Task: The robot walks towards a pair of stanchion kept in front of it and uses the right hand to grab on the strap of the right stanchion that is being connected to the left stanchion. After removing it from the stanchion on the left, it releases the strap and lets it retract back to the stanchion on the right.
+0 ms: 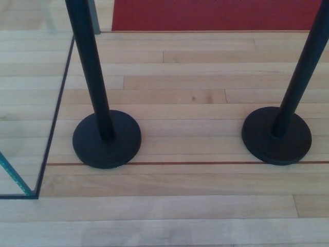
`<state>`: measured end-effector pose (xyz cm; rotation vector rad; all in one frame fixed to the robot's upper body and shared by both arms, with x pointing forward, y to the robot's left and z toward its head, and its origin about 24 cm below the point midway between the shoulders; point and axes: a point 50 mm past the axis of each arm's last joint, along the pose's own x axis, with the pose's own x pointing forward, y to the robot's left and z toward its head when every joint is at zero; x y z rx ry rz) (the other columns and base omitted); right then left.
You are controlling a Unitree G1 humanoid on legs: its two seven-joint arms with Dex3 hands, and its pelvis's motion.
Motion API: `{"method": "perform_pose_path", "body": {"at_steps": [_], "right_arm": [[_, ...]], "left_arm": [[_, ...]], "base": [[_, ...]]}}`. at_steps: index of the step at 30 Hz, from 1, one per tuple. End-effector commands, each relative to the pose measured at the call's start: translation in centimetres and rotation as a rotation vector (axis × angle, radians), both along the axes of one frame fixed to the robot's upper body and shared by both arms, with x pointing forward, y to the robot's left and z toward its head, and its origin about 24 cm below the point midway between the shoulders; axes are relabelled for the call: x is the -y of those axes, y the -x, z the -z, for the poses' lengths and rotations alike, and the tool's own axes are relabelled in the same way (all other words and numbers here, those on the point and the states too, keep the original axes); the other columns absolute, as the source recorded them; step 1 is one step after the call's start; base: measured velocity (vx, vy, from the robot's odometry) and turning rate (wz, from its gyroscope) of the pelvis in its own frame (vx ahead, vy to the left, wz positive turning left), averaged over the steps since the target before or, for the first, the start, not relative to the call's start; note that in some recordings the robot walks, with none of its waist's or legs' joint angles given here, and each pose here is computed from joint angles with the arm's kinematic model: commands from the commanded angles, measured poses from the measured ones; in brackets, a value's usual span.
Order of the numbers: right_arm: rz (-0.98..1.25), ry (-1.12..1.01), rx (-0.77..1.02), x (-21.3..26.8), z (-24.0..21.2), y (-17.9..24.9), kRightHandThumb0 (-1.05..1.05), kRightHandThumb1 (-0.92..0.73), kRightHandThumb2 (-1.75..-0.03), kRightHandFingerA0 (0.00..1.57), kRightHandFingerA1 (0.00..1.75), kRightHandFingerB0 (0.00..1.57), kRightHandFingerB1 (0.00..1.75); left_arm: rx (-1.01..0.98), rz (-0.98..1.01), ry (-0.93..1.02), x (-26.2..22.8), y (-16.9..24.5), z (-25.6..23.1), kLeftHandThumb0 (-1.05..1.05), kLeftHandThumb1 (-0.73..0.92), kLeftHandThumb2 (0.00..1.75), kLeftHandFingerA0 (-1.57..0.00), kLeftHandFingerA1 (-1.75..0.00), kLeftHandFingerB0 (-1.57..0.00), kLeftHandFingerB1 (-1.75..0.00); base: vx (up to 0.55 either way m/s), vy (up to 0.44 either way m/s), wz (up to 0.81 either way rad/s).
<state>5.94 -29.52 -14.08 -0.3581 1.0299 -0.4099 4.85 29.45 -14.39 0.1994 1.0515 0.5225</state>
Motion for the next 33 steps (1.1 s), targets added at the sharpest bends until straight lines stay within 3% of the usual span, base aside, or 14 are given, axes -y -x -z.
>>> {"method": "perform_pose_path", "body": {"at_steps": [1,4,5,7,8,14,15,17,18,28,29,33], "right_arm": [[0.043,0.031,0.035,0.7,-0.4,-0.1,0.03,-0.41,-1.09,1.06,1.04,0.71,0.87],[0.046,0.034,0.030,0.8,-0.4,0.1,0.03,-0.41,-1.09,1.06,1.04,0.71,0.87],[0.044,0.036,0.028,0.9,-0.4,0.2,0.06,-0.28,-1.25,1.05,1.03,0.64,1.01],[0.043,0.037,0.027,0.9,-0.4,0.2,0.06,-0.28,-1.25,1.05,1.03,0.64,1.01],[0.044,0.040,0.027,1.1,-0.5,0.3,0.02,-0.41,-1.09,1.05,1.04,0.71,0.87],[-0.021,0.076,0.003,1.9,-0.9,0.3,0.01,-0.40,-1.07,1.03,1.01,0.73,0.87],[-0.030,0.080,0.004,2.0,-0.9,0.2,0.00,-0.40,-1.08,1.06,1.03,0.75,0.88],[-0.037,0.085,0.004,2.0,-1.0,0.1,0.00,-0.40,-1.08,1.06,1.03,0.75,0.88],[-0.025,0.084,0.020,2.1,-1.1,-0.2,-0.01,-0.42,-1.08,1.08,1.04,0.74,0.88],[-0.025,0.084,0.042,2.0,-1.2,-0.7,-0.01,-0.40,-1.08,1.08,1.04,0.77,0.90],[-0.029,0.083,0.036,1.9,-1.1,-0.4,-0.01,-0.41,-1.09,1.09,1.05,0.84,0.93],[-0.035,0.080,0.019,1.8,-0.9,-0.1,-0.08,-0.36,-1.10,1.11,0.98,0.79,0.98]], "left_arm": [[0.047,-0.014,-0.024,-0.5,-0.2,-0.4,-0.36,0.13,1.75,-1.57,-1.03,-1.38,-1.09],[0.047,-0.010,-0.030,-0.7,-0.1,-0.5,-0.36,0.13,1.75,-1.57,-1.03,-1.38,-1.09],[0.058,-0.010,-0.035,-0.8,-0.2,-0.6,-0.37,-0.03,1.75,-1.55,-1.13,-1.36,-1.09],[0.063,-0.009,-0.037,-0.8,-0.2,-0.6,-0.37,-0.03,1.75,-1.55,-1.13,-1.36,-1.09],[0.066,-0.005,-0.043,-0.9,-0.4,-0.7,-0.37,0.13,1.75,-1.55,-1.08,-1.33,-1.13],[0.077,0.017,-0.053,-0.9,-0.9,-0.8,-0.41,0.13,1.75,-1.55,-1.05,-1.36,-1.09],[0.075,0.017,-0.053,-0.9,-0.9,-0.8,-0.33,-0.08,1.75,-1.49,-1.09,-1.32,-1.11],[0.071,0.016,-0.053,-0.9,-0.8,-0.8,-0.33,-0.08,1.75,-1.49,-1.09,-1.32,-1.11],[0.061,0.010,-0.055,-0.9,-0.7,-0.7,-0.22,0.11,1.75,-1.54,-1.07,-1.35,-1.10],[0.044,0.012,-0.040,-0.5,-0.3,-0.4,-0.20,0.03,1.75,-1.57,-1.00,-1.41,-1.04],[0.042,0.013,-0.043,-0.5,-0.2,-0.4,-0.30,0.16,1.75,-1.56,-1.08,-1.39,-1.12],[0.056,-0.013,-0.047,-0.7,0.1,-0.5,-0.37,0.22,1.75,-1.55,-1.12,-1.34,-1.18]], "base": [[0.00,0.000,0.00],[0.00,0.000,0.00],[0.00,0.000,0.00],[0.00,0.000,0.00],[0.00,0.000,0.00],[0.00,0.000,0.00],[0.00,0.000,0.00],[0.00,0.000,0.00],[0.00,0.000,0.00],[0.00,-0.012,0.06],[-0.01,-0.024,-0.12],[0.08,0.074,-0.08]]}}
